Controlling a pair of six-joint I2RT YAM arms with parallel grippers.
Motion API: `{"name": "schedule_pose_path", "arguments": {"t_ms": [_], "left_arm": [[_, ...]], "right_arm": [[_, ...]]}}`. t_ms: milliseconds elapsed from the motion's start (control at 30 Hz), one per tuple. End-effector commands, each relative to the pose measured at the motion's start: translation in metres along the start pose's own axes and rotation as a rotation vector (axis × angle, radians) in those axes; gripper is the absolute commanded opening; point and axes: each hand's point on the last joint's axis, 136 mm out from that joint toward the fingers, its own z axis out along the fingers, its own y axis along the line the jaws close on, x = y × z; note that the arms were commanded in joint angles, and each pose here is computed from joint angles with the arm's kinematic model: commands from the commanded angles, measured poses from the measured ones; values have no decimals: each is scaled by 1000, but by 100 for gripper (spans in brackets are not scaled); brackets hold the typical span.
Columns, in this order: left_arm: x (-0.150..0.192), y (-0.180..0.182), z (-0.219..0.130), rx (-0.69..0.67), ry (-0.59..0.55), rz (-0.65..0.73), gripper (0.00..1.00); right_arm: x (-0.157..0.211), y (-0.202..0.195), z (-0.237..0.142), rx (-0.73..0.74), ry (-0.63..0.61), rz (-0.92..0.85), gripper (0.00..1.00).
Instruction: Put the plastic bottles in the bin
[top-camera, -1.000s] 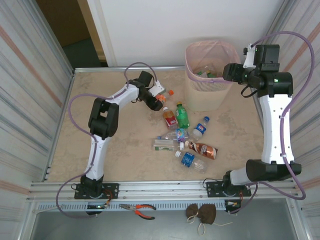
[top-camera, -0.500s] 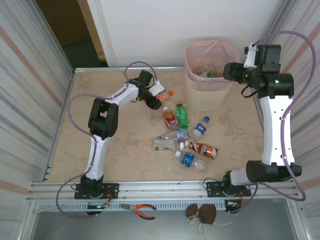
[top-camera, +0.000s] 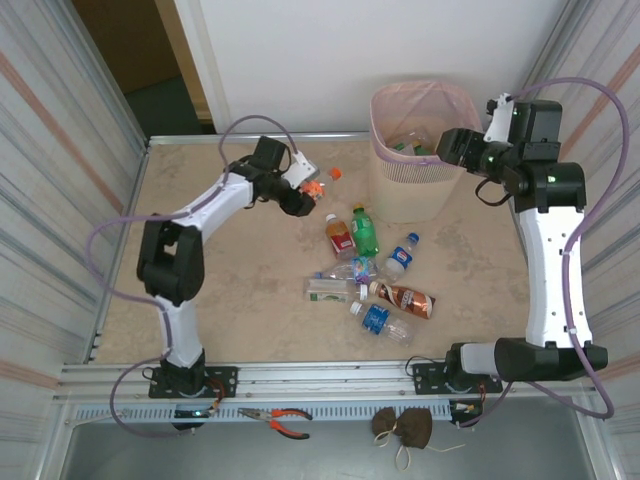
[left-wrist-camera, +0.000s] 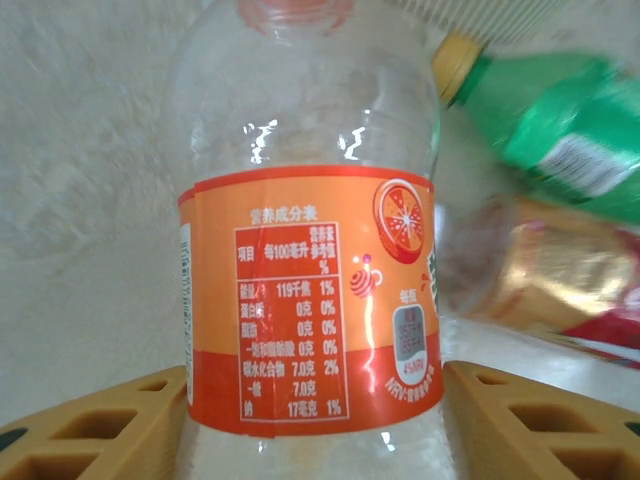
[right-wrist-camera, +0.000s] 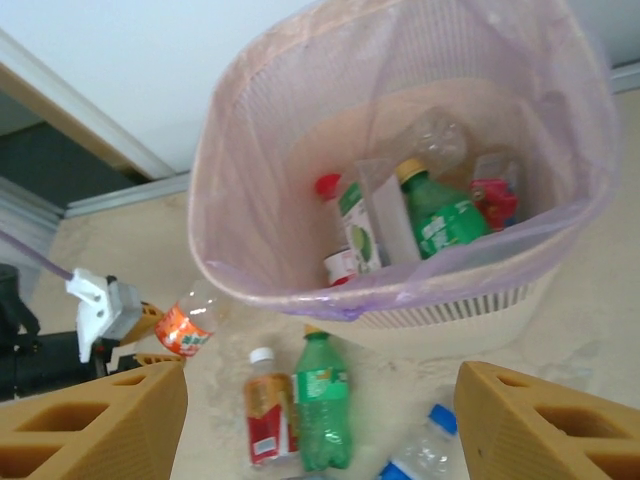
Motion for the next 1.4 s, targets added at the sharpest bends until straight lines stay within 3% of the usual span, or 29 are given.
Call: {"name": "schedule_pose_path", "arguments": {"t_ms": [0,300,567,833,1200,1367], "left_arm": [[-27,-17,-37,40,-145,-3,52],[-58,-73,-117,168,-415,60,51],[-69,-111,-161,257,-544,112,51],[-73,-122,-176,277,-587,119,51],[-72,-120,-172,275,-580,104,51],[-73,-119,-172,270,-582,101,51]], "right_arm": [[-3,31,-4,-130,-25,44,69],[7,91,17,-324,21,73,69],[16,137,39,-461,81,99,67],[33,168,62,-507,154,80,61],[42,197,71,-561,169,70,61],[45,204,73,-570,181,70,53]]}}
